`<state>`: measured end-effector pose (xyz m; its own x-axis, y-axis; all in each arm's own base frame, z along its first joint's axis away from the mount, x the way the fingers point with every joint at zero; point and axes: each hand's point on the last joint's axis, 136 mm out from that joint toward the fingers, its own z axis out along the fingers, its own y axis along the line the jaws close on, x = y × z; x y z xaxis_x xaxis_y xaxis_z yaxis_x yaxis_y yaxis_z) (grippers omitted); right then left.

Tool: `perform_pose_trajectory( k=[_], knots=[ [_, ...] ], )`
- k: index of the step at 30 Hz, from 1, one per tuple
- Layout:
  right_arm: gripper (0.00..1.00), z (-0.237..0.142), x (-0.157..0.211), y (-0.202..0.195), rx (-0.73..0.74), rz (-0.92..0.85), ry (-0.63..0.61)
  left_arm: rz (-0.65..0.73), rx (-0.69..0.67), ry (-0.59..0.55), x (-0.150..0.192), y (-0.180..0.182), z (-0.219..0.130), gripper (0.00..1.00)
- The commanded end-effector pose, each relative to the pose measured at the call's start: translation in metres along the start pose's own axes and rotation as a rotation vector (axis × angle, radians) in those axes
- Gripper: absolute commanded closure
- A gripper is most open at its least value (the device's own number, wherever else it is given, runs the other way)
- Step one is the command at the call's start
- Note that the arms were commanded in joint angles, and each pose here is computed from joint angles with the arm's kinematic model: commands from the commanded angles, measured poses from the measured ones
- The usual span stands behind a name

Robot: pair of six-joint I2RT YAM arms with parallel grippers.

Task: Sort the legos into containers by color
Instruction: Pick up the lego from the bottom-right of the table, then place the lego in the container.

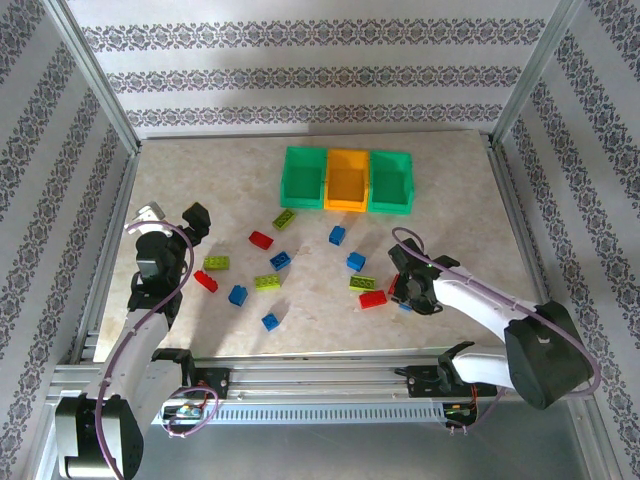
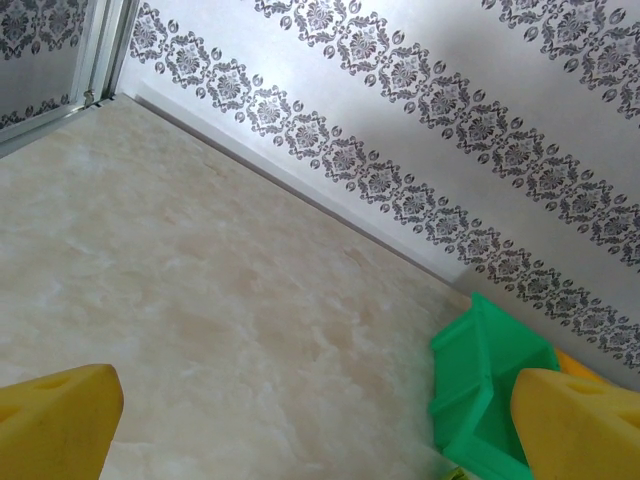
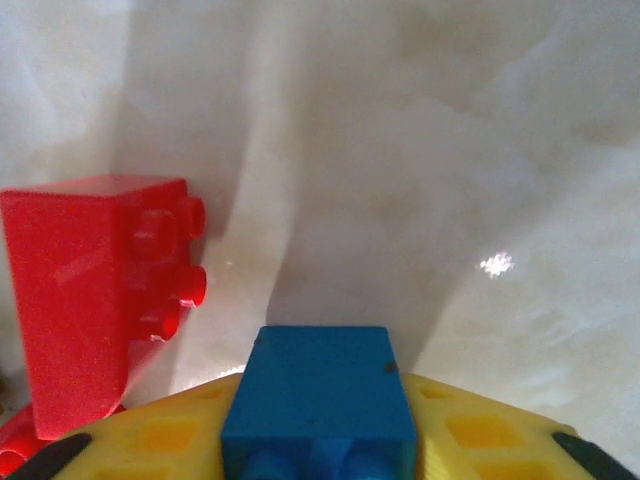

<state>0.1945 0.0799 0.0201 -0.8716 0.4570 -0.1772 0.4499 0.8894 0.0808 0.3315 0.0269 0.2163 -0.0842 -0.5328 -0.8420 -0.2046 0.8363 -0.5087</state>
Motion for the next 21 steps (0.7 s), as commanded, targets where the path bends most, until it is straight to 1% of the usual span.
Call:
perform_pose_trajectory(
  k=[1, 6, 10, 16, 21],
  knots=[
    [0.68, 0.002, 0.010, -0.009, 0.050, -0.016, 0.033, -0.001, -0.029, -0.010, -0.003, 0.007, -0.003, 0.00],
    [0.76, -0.018, -0.005, -0.004, 0.077, -0.071, -0.014, 0.005, -0.037, -0.014, -0.004, 0.008, -0.003, 0.01],
    [0.79, -0.045, -0.035, 0.014, 0.050, -0.123, -0.108, 0.006, -0.050, -0.015, -0.004, 0.011, -0.004, 0.00],
    [0.80, -0.077, -0.097, 0.051, -0.004, -0.170, -0.253, 0.004, -0.058, -0.013, -0.002, 0.013, -0.004, 0.00],
    [0.81, -0.099, -0.166, 0.095, -0.027, -0.224, -0.389, 0.003, -0.056, -0.011, -0.002, 0.013, -0.004, 0.00]
  ],
)
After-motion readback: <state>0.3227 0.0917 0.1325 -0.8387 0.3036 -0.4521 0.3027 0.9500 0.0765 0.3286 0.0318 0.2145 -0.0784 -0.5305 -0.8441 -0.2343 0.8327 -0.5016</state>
